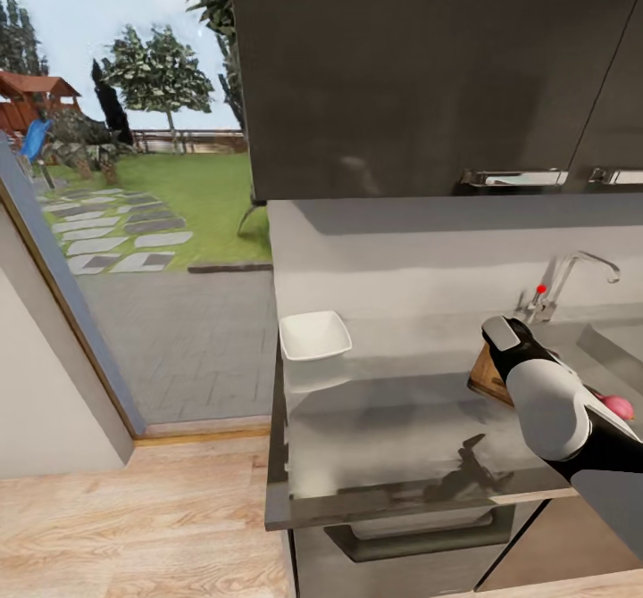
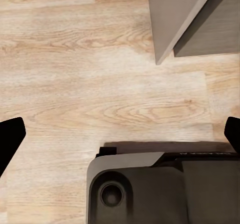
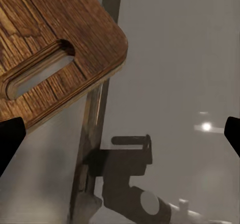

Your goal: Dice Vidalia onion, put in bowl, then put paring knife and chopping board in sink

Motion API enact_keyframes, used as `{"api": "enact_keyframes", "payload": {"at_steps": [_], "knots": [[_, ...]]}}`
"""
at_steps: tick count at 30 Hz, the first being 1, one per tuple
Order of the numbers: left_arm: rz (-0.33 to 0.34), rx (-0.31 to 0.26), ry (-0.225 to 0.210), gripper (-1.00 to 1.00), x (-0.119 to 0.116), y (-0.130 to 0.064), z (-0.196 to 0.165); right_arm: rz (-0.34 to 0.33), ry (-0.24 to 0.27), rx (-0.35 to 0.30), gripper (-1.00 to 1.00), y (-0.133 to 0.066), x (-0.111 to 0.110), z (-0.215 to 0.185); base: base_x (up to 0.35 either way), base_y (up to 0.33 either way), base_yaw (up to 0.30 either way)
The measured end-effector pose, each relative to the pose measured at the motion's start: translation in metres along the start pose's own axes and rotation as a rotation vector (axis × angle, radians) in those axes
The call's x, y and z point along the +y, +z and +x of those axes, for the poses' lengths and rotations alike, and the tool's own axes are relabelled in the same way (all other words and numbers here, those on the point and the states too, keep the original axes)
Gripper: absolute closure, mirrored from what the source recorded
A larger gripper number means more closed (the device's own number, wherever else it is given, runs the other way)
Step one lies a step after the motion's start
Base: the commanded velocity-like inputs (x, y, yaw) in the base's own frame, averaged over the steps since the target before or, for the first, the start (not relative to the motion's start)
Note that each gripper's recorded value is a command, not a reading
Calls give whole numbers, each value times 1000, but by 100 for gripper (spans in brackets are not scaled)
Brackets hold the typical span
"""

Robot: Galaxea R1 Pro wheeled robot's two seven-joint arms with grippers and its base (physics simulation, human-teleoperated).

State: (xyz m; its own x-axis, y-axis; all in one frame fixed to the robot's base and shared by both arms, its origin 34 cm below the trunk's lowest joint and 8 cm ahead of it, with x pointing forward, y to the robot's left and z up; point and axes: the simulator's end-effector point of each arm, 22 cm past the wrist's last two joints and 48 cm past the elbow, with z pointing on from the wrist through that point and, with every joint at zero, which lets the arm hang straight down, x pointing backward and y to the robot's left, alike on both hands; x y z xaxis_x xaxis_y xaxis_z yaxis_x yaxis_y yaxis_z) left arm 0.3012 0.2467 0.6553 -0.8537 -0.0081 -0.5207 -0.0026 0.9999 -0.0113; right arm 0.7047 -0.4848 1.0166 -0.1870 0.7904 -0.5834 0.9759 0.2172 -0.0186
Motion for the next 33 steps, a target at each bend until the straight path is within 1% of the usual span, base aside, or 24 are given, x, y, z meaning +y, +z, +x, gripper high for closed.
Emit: {"api": "enact_keyframes", "payload": {"at_steps": [5,15,33], "knots": [[0,0,0,-100,0,0,0,2,3,0,-100,1,0,2,18,0,0],[2,13,2,-100,-1,-1,6,2,5,0,-100,1,0,2,118,0,0],[1,16,0,-100,-1,-1,7,9,10,-4,-100,4,-3,-2,6,0,0]]}}
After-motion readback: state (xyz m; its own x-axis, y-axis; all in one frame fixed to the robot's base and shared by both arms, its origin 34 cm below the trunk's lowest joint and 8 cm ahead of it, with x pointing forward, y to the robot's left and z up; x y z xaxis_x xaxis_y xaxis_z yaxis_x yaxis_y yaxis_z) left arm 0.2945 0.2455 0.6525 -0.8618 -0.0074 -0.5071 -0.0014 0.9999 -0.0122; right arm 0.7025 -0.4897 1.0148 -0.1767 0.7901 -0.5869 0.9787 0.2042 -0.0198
